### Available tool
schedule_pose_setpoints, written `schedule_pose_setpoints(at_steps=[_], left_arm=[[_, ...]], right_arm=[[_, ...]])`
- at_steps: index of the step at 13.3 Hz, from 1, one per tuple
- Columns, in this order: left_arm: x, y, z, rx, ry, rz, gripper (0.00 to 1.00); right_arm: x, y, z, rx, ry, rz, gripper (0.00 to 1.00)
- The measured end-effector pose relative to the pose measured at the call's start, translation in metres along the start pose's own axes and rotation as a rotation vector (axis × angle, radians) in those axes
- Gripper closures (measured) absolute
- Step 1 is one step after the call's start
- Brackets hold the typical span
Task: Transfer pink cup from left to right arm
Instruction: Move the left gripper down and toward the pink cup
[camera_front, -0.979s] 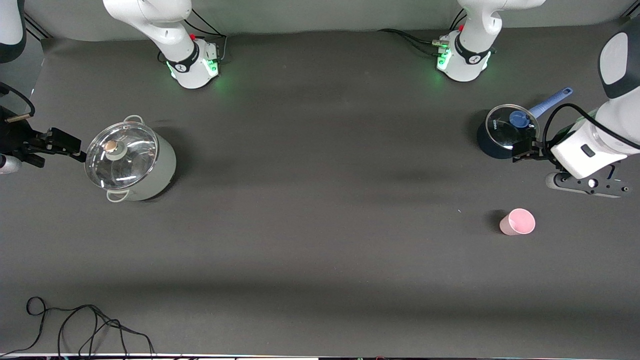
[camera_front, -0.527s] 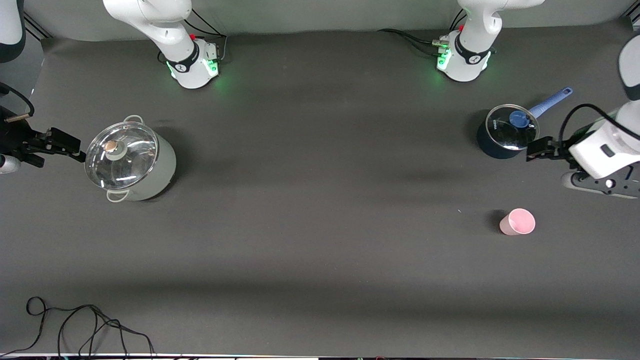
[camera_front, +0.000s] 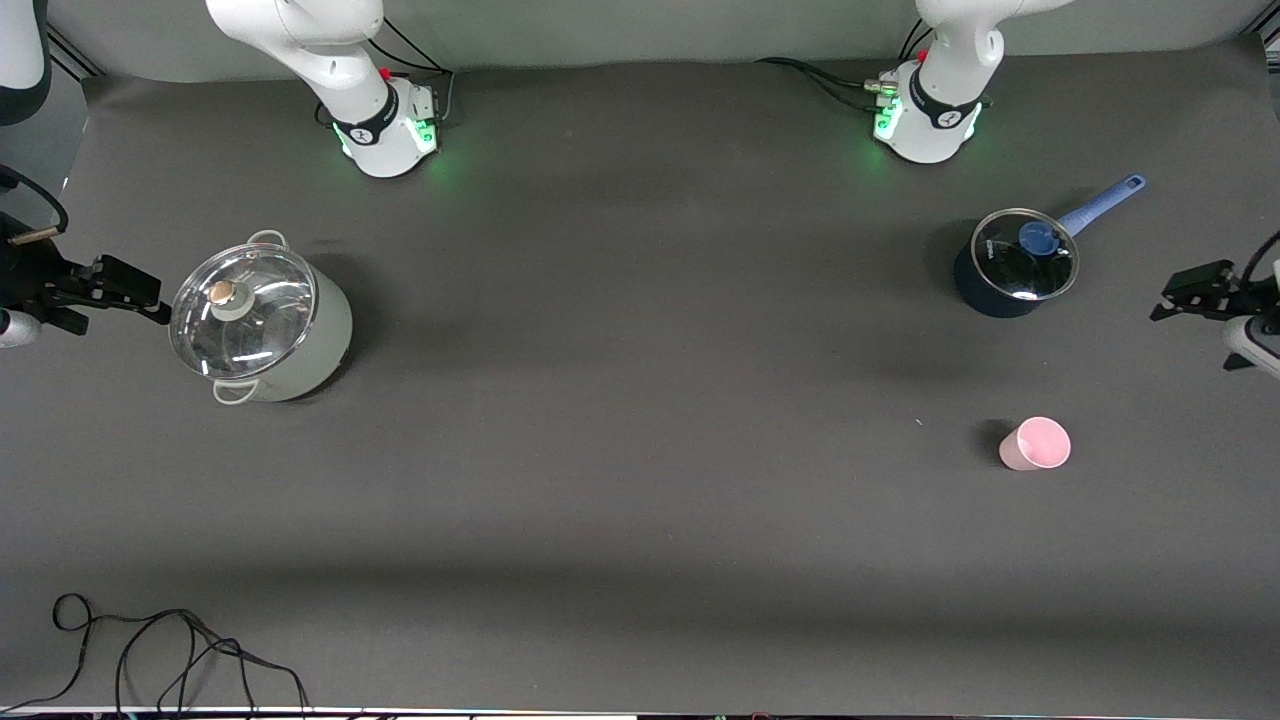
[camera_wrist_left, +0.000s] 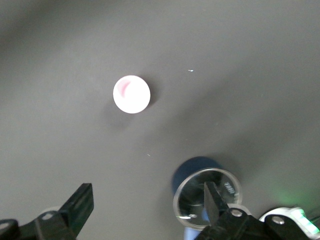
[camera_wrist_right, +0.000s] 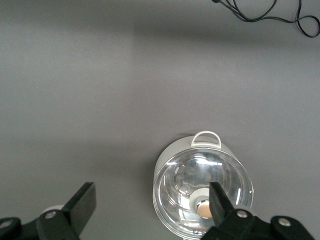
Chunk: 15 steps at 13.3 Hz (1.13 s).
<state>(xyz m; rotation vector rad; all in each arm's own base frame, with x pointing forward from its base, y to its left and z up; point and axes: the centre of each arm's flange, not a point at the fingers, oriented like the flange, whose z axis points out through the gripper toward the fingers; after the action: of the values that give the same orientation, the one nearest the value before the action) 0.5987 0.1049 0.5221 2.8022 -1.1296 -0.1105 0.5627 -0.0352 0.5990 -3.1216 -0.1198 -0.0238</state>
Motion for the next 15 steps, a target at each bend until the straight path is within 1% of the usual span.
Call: schedule_pose_setpoints(at_steps=[3,4,6,8,9,12,14,15], left_arm=[[-0.018,-0.027,0.012,-0.022,0.071,0.215,0.01],[-0.026,-0.037,0.016,-0.038,0.104,0.279,0.02],[-0.046,-0.061,0.030,-0.081,0.210,0.374,0.02],[-0.073,-0.092,0.060,-0.122,0.332,0.467,0.02],[-0.084,-0.105,0.078,-0.141,0.390,0.501,0.02],[-0.118,-0.140,0.138,-0.187,0.526,0.547,0.02],[-0.135,-0.157,0.174,-0.204,0.638,0.573,0.01],[-0.141,-0.163,0.195,-0.227,0.695,0.584,0.01]], right_arm=[[0.000,0.000,0.000,0.000,0.000,0.000,0.00],[0.000,0.000,0.000,0.000,0.000,0.000,0.00],[0.000,0.000,0.000,0.000,0.000,0.000,0.00],[0.000,0.000,0.000,0.000,-0.001,0.000,0.00],[0.000,0.000,0.000,0.000,0.000,0.000,0.00],[0.000,0.000,0.000,0.000,-0.001,0.000,0.00],[0.000,0.000,0.000,0.000,-0.002,0.000,0.00],[0.000,0.000,0.000,0.000,-0.003,0.000,0.00]])
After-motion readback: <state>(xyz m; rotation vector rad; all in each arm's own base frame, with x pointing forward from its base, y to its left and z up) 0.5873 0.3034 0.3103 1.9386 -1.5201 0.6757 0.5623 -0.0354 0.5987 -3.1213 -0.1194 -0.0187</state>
